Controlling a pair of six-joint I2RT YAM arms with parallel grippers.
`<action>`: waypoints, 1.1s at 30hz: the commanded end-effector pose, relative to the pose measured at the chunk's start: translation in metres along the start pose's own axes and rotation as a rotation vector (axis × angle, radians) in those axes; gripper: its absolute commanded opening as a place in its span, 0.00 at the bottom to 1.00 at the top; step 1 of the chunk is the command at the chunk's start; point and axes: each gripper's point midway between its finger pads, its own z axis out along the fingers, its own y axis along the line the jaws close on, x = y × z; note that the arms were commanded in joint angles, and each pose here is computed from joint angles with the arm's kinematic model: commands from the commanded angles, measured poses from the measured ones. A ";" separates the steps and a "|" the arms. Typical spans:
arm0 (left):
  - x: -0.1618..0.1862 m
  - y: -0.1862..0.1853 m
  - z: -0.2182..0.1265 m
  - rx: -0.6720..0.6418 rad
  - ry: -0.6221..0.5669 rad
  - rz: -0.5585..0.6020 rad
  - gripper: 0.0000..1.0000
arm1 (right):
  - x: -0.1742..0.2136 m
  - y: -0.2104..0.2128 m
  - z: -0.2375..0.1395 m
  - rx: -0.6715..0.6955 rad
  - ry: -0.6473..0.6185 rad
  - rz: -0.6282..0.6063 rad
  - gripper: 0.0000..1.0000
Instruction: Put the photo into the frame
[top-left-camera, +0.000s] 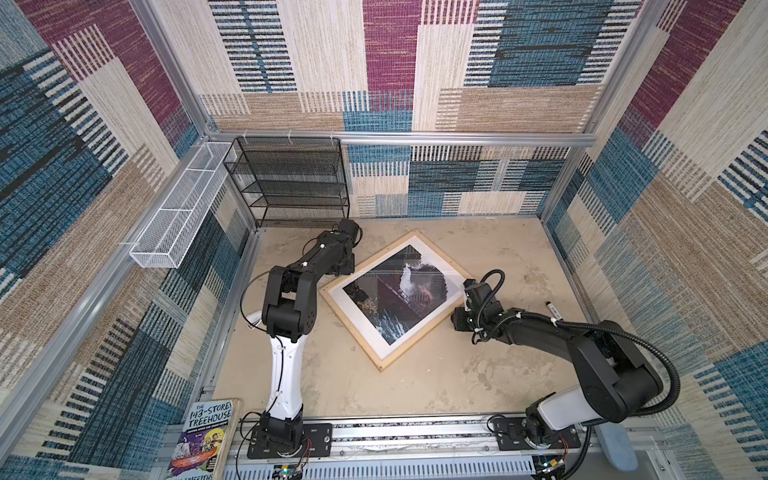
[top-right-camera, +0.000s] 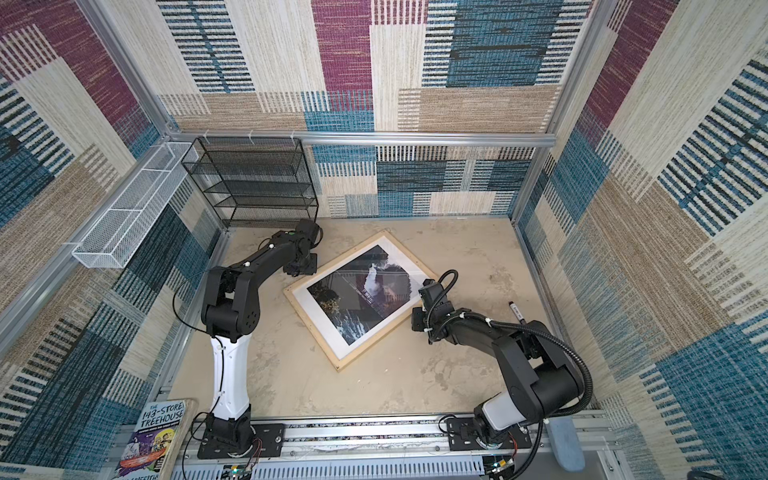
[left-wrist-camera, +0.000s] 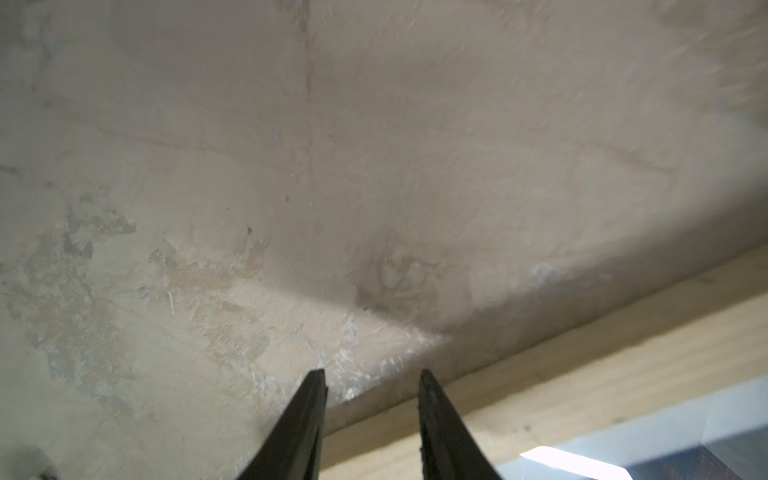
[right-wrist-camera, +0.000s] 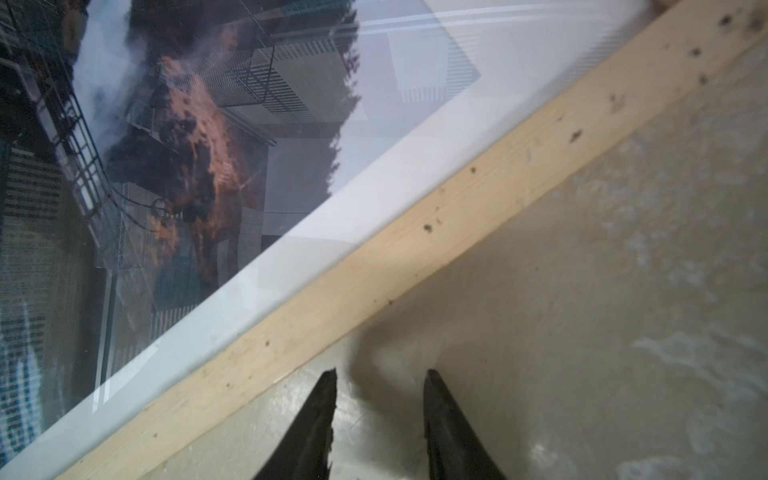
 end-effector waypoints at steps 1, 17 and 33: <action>0.018 0.003 0.007 -0.022 0.050 0.004 0.40 | 0.017 -0.013 0.003 0.037 0.082 0.014 0.38; 0.120 -0.038 -0.042 0.103 0.122 0.057 0.38 | -0.060 -0.034 0.020 0.009 -0.008 0.041 0.39; 0.178 -0.072 -0.067 0.172 0.108 0.059 0.39 | -0.069 -0.035 0.024 -0.009 -0.011 0.040 0.40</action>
